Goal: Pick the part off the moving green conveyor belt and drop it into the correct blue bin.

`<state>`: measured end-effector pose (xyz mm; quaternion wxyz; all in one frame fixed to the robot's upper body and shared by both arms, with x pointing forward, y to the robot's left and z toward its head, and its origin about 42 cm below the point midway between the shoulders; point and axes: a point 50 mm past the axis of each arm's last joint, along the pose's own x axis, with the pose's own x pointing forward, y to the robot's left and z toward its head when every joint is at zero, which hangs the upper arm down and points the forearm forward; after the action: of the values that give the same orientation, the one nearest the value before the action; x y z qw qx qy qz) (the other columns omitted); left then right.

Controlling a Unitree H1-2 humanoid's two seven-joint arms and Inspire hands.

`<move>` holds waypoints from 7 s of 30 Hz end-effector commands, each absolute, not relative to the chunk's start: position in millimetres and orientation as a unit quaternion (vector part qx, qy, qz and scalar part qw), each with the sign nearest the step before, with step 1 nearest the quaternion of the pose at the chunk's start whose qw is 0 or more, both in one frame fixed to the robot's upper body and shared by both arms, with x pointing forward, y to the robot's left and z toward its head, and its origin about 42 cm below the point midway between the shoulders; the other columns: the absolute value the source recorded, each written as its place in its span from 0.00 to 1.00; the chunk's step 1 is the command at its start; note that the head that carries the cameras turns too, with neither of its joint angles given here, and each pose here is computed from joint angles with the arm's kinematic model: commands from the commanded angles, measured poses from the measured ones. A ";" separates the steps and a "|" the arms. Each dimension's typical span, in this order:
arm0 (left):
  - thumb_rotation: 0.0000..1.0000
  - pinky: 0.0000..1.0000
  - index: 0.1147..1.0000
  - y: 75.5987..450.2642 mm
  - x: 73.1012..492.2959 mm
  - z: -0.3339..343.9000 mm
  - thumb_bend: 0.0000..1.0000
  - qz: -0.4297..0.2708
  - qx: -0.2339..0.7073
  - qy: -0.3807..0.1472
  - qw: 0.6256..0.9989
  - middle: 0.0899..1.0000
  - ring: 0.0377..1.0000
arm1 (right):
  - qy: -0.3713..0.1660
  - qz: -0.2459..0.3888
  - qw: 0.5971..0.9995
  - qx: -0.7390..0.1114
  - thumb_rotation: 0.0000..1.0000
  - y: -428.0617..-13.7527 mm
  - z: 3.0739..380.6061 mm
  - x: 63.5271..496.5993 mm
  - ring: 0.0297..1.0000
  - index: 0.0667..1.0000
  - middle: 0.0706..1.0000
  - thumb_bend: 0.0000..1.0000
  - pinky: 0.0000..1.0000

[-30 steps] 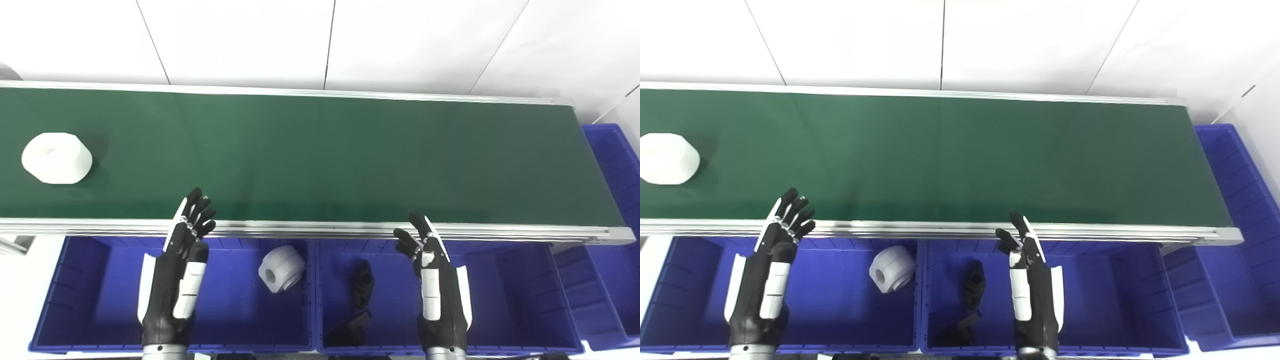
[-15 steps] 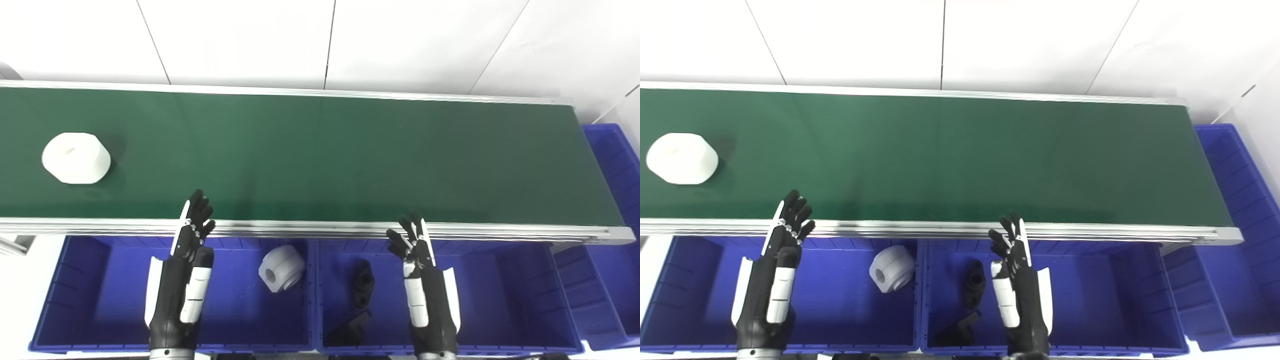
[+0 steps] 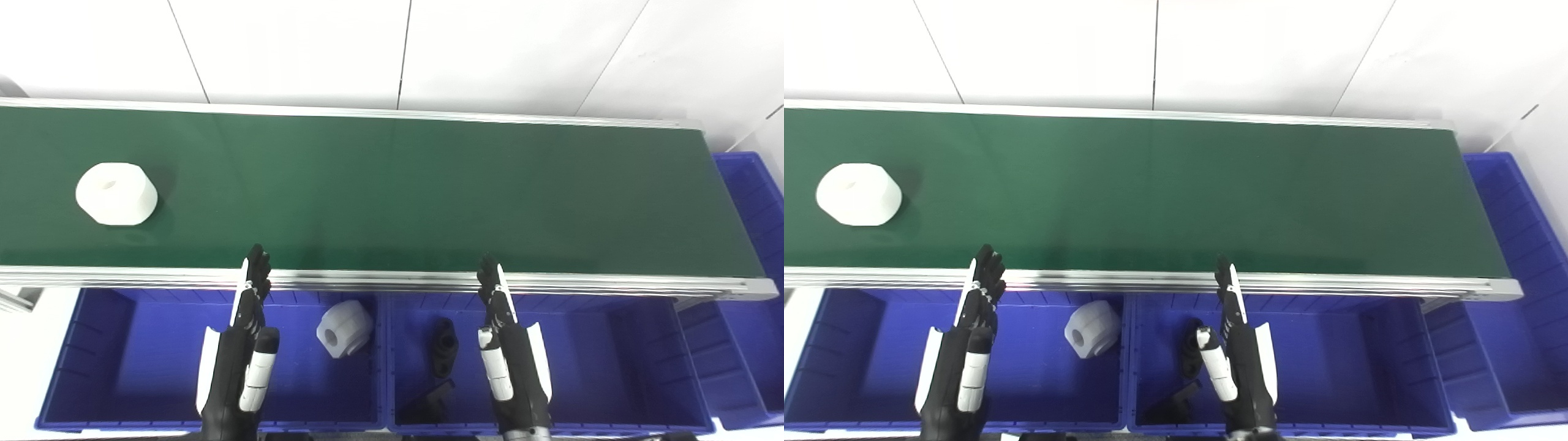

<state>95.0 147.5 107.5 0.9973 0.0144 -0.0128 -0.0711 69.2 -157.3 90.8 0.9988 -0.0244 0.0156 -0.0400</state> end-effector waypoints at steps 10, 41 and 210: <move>0.93 0.97 1.00 137.1 93.1 94.1 0.68 -0.060 0.004 -0.037 0.997 1.00 0.99 | -0.006 -0.048 0.999 -0.011 1.00 -171.8 76.6 62.5 1.00 1.00 1.00 0.82 0.97; 0.32 0.59 0.73 158.8 153.0 158.6 0.94 -0.057 0.234 -0.228 0.943 0.76 0.75 | 0.016 -0.028 0.999 0.001 1.00 -190.8 56.1 73.3 0.99 1.00 1.00 0.77 1.00; 0.00 0.21 0.42 230.8 268.0 161.4 0.53 -0.376 0.628 0.068 0.678 0.42 0.24 | 0.035 0.000 0.999 0.034 0.99 -226.4 92.6 121.2 0.91 1.00 0.97 0.89 0.91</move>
<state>272.8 225.8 162.0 0.6796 0.6224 0.0669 -0.3826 120.8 -229.3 86.8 0.9985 0.0292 0.0456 -0.0047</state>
